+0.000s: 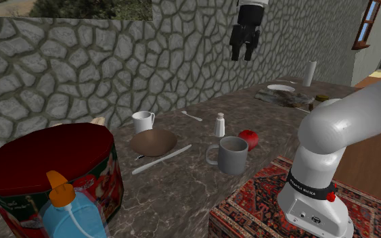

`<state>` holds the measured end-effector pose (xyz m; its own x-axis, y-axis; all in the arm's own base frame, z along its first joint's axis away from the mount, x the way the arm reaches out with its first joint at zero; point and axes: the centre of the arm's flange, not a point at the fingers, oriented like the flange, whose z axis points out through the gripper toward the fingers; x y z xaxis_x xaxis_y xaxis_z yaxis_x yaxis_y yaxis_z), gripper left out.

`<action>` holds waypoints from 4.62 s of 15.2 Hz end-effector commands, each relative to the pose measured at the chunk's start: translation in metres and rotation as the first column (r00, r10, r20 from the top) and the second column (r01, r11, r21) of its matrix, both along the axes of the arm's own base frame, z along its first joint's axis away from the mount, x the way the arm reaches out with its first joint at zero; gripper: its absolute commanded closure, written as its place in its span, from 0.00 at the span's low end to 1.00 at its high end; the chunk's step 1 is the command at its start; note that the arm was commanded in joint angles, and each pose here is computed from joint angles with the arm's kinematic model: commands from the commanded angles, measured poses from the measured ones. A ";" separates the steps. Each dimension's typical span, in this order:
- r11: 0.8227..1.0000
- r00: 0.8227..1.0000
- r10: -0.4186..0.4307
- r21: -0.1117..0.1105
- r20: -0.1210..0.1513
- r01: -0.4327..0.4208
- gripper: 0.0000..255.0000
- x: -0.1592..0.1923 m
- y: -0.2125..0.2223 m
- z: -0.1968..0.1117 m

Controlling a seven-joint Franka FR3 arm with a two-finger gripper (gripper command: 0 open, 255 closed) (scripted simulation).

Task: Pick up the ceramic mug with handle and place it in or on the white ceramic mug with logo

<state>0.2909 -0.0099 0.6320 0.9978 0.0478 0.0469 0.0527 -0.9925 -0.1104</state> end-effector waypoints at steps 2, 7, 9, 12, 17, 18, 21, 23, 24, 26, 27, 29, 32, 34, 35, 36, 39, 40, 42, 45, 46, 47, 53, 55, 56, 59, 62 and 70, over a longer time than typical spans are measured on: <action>1.000 1.000 -0.002 -0.005 -0.001 0.002 0.00 0.009 0.008 -0.006; 1.000 1.000 -0.010 -0.029 -0.008 0.010 0.00 0.056 0.050 -0.034; 0.999 1.000 -0.013 -0.039 -0.011 0.013 0.00 0.075 0.067 -0.046; 0.998 1.000 -0.018 -0.053 -0.015 0.017 0.00 0.103 0.091 -0.064; 0.997 0.999 -0.027 -0.077 -0.022 0.025 0.00 0.150 0.130 -0.095; 0.996 0.999 -0.028 -0.082 -0.023 0.026 0.00 0.159 0.138 -0.101; 0.995 0.999 -0.034 -0.097 -0.027 0.031 0.00 0.187 0.161 -0.120; 0.994 0.999 -0.037 -0.106 -0.029 0.034 0.00 0.206 0.176 -0.134; 0.993 0.999 -0.039 -0.111 -0.030 0.035 0.00 0.215 0.184 -0.140; 0.992 0.999 -0.042 -0.121 -0.033 0.038 0.00 0.234 0.199 -0.154; 0.991 0.998 -0.044 -0.126 -0.034 0.040 0.00 0.243 0.206 -0.161; 0.990 0.998 -0.048 -0.135 -0.037 0.042 0.00 0.262 0.221 -0.174; 0.988 0.998 -0.053 -0.150 -0.040 0.047 0.00 0.291 0.242 -0.195; 0.986 0.997 -0.057 -0.160 -0.042 0.049 0.00 0.309 0.256 -0.210; 0.985 0.997 -0.059 -0.164 -0.043 0.051 0.00 0.319 0.263 -0.217; 0.984 0.997 -0.060 -0.169 -0.045 0.052 0.00 0.328 0.270 -0.224; 0.982 0.997 -0.065 -0.182 -0.048 0.056 0.00 0.353 0.288 -0.244; 0.982 0.997 -0.065 -0.182 -0.048 0.056 0.00 0.353 0.288 -0.249; 0.982 0.997 -0.065 -0.182 -0.048 0.056 0.00 0.353 0.287 -0.259; 0.982 0.997 -0.065 -0.182 -0.048 0.056 0.00 0.353 0.286 -0.275; 0.982 0.997 -0.065 -0.182 -0.048 0.056 0.00 0.353 0.286 -0.280; 0.982 0.997 -0.065 -0.182 -0.048 0.056 0.00 0.353 0.286 -0.283; 0.982 0.997 -0.065 -0.182 -0.048 0.056 0.00 0.353 0.286 -0.283; 0.982 0.997 -0.065 -0.182 -0.048 0.056 1.00 0.353 0.286 -0.283; 0.982 0.997 -0.065 -0.182 -0.048 0.056 1.00 0.353 0.286 -0.283; 0.982 0.997 -0.065 -0.182 -0.048 0.056 1.00 0.353 0.286 -0.283; 0.982 0.997 -0.065 -0.182 -0.048 0.056 1.00 0.353 0.286 -0.283; 0.982 0.997 -0.065 -0.182 -0.048 0.056 1.00 0.353 0.286 -0.252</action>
<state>0.6450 0.2758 0.3749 0.9999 -0.0098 -0.0101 -0.0091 -0.9975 0.0699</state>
